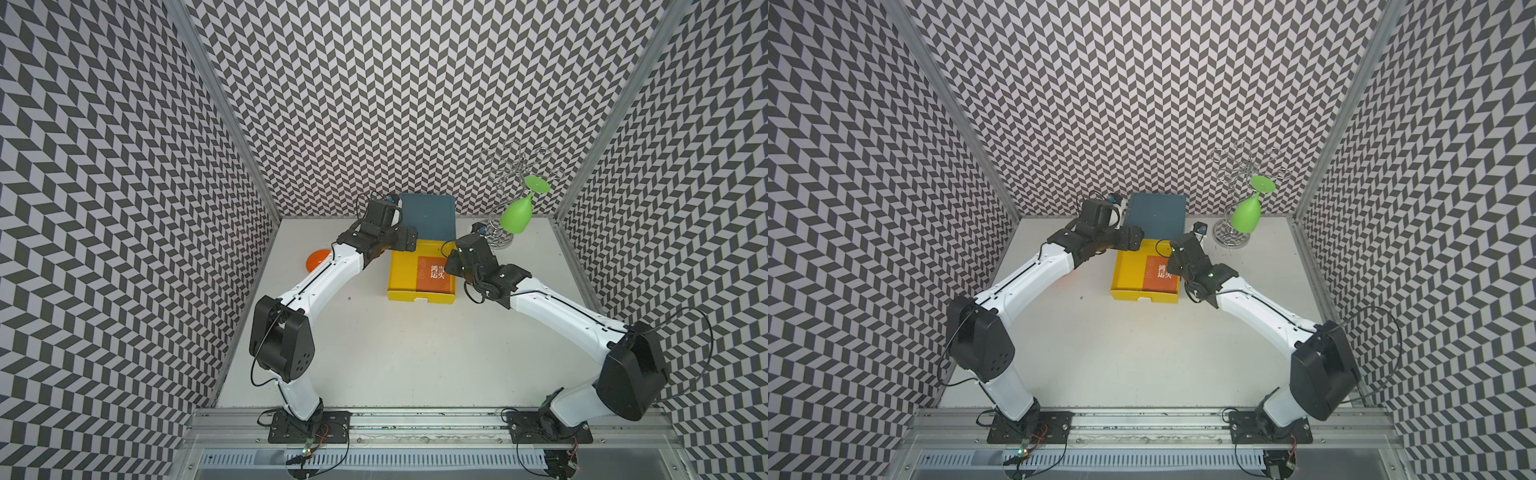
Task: Take the postcards out of the drawer
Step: Adjust the drawer in the storage box.
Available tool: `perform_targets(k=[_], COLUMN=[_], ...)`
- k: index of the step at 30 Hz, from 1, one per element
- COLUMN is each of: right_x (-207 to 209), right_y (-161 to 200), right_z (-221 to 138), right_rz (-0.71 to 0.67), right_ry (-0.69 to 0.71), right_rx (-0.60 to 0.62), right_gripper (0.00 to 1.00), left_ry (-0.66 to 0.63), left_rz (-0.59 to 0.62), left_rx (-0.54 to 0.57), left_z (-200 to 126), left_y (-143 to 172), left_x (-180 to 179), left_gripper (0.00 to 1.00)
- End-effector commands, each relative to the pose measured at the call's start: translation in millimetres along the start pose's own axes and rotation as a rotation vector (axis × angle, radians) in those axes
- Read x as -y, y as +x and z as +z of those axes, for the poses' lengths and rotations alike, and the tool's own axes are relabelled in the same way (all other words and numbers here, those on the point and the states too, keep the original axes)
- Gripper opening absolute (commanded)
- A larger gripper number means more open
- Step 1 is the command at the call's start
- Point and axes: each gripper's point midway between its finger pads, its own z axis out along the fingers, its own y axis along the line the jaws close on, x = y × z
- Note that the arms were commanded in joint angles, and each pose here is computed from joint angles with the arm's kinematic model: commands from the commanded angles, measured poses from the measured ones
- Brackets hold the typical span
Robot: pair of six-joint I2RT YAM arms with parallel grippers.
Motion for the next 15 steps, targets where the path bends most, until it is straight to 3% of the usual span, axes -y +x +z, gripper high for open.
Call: perform_targets(k=[1,15], right_x=[-17,-15], right_y=[-40,-30], right_z=[-4,8], right_rz=[0.074,0.065], right_ry=[-0.060,-0.057], right_rx=[0.112,0.080], right_gripper=[0.00,0.00], left_ry=[-0.010,0.017], left_rz=[0.021,0.003], left_rx=[-0.114,-0.113], left_z=[4,0], left_y=[35,34], left_x=[-5,0], left_gripper=[0.99,0.99])
